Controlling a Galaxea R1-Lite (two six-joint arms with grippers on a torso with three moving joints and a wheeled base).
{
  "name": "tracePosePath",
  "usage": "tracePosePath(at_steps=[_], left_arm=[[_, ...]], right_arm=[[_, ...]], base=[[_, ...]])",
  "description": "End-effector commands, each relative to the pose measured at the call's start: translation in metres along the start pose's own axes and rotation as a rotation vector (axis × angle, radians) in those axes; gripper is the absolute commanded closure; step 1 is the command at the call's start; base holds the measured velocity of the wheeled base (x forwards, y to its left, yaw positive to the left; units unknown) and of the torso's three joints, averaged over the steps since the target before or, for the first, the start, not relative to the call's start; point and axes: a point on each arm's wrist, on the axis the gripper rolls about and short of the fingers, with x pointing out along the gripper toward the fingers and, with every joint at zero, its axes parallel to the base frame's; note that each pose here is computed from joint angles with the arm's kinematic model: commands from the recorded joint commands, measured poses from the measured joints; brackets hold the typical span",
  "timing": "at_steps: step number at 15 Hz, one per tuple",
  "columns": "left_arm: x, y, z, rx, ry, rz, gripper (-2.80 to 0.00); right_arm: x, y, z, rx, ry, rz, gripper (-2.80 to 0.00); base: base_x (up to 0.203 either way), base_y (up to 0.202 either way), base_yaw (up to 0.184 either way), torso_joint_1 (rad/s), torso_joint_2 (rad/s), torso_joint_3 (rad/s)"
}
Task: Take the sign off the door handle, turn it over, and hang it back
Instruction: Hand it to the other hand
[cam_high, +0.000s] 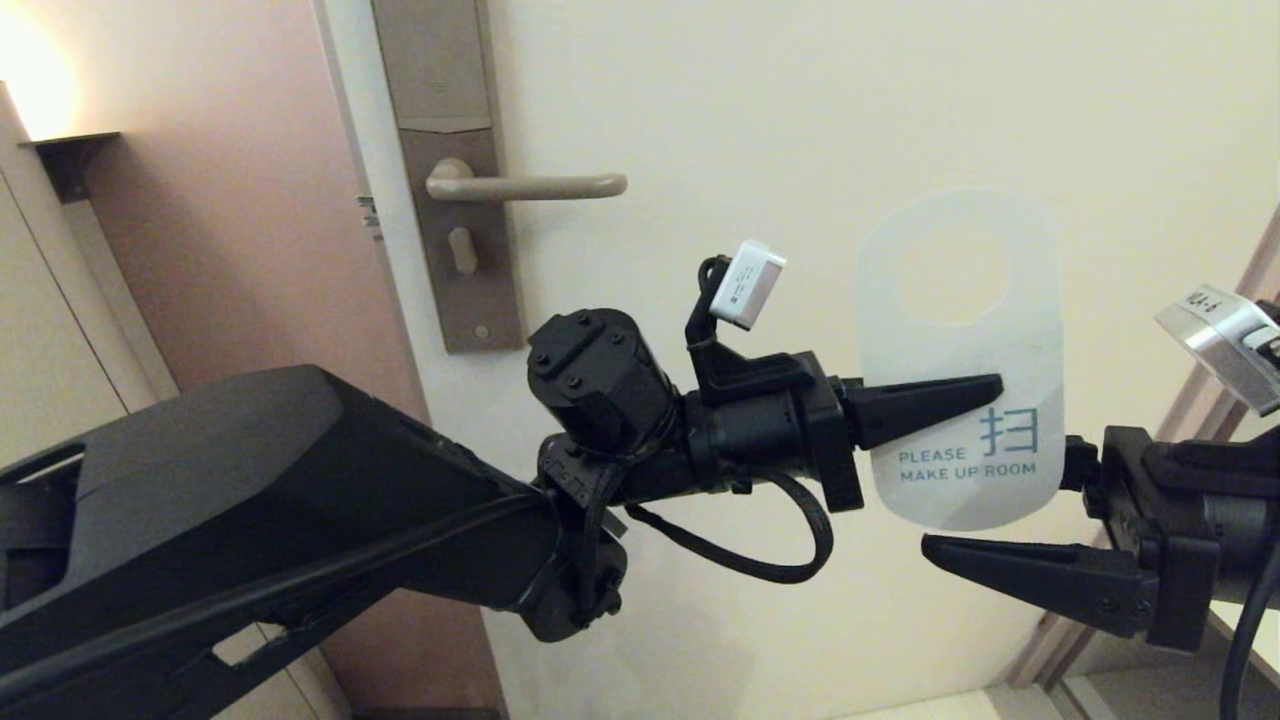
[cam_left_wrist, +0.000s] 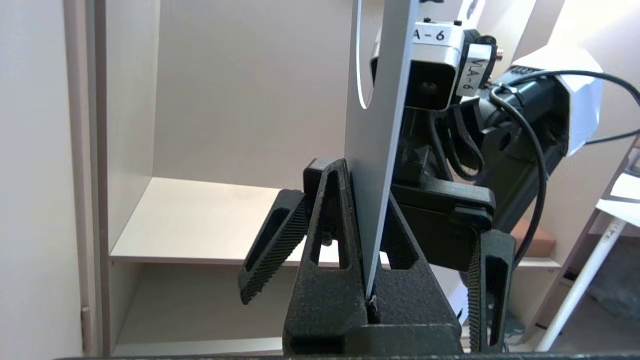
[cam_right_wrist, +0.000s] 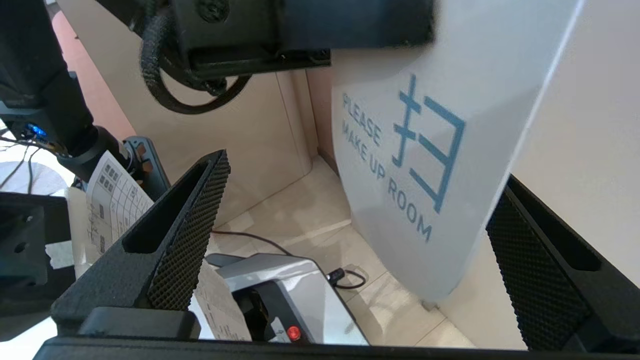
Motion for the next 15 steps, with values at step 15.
tracePosePath(at_steps=[15], left_arm=[[0.0006,-0.0092,-0.0020,-0.022,-0.015,0.022,0.00]], right_arm=[[-0.0017,0.0014,0.0023,-0.007,-0.011,0.003,-2.80]], base=[[0.000,0.000,0.000,0.000,0.00,0.000]])
